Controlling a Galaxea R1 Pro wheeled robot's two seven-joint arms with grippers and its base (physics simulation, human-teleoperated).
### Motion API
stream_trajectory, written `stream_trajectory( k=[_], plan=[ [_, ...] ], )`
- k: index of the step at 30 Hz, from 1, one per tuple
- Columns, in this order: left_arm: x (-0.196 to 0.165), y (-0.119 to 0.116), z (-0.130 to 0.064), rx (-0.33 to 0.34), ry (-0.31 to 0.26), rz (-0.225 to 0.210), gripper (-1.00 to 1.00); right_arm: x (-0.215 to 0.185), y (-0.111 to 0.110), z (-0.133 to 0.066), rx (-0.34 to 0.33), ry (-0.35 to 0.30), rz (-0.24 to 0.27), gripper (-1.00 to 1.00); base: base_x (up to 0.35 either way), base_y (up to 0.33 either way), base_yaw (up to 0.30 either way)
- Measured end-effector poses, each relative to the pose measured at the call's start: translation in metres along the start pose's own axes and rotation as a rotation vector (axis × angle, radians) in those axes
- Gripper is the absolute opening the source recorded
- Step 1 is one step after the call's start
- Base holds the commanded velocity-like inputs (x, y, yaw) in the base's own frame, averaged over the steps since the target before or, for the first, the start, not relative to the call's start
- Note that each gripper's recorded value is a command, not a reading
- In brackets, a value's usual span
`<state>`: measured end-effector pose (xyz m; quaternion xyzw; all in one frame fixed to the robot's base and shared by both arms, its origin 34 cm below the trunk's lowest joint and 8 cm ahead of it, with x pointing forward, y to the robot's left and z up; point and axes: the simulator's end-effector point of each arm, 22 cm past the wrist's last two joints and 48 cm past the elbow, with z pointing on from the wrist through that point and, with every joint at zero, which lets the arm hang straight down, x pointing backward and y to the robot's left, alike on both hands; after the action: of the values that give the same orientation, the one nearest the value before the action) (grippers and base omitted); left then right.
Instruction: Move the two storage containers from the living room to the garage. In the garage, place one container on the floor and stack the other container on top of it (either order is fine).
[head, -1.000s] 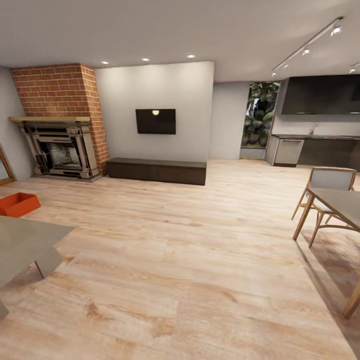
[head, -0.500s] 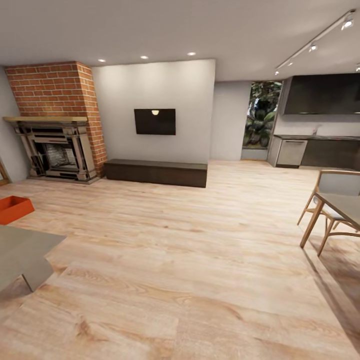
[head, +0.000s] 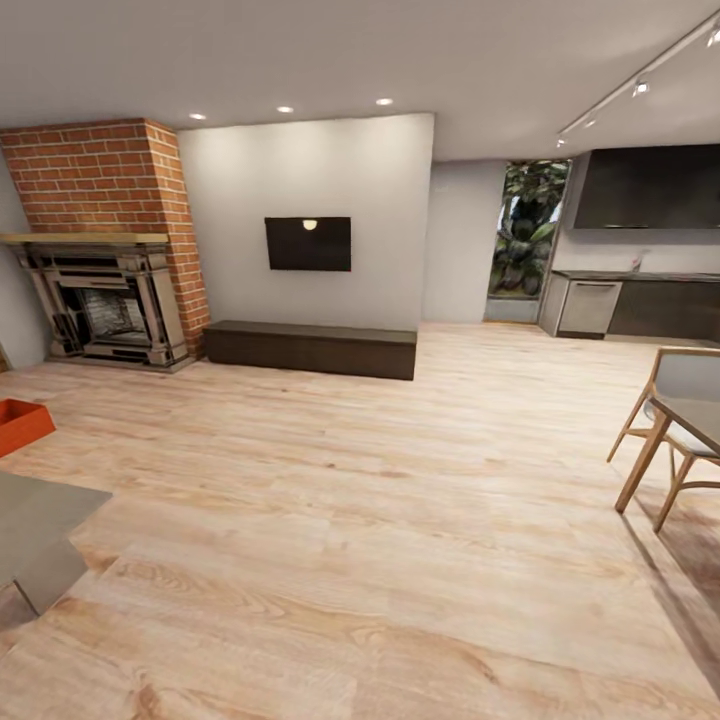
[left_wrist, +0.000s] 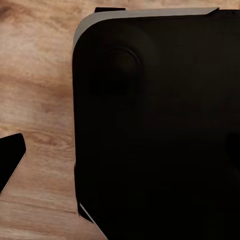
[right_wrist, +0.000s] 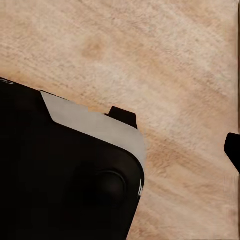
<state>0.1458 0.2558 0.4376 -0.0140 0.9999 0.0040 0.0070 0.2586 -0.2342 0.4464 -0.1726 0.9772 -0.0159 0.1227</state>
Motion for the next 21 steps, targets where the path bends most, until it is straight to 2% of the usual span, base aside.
stream_trajectory(
  k=[21],
  plan=[
    [-0.0002,0.0005,0.0000,-0.001,0.000,0.000,1.00,0.0002,-0.0003,0.0000,0.000,0.000,0.001,1.00,0.322,0.000,0.000]
  ],
)
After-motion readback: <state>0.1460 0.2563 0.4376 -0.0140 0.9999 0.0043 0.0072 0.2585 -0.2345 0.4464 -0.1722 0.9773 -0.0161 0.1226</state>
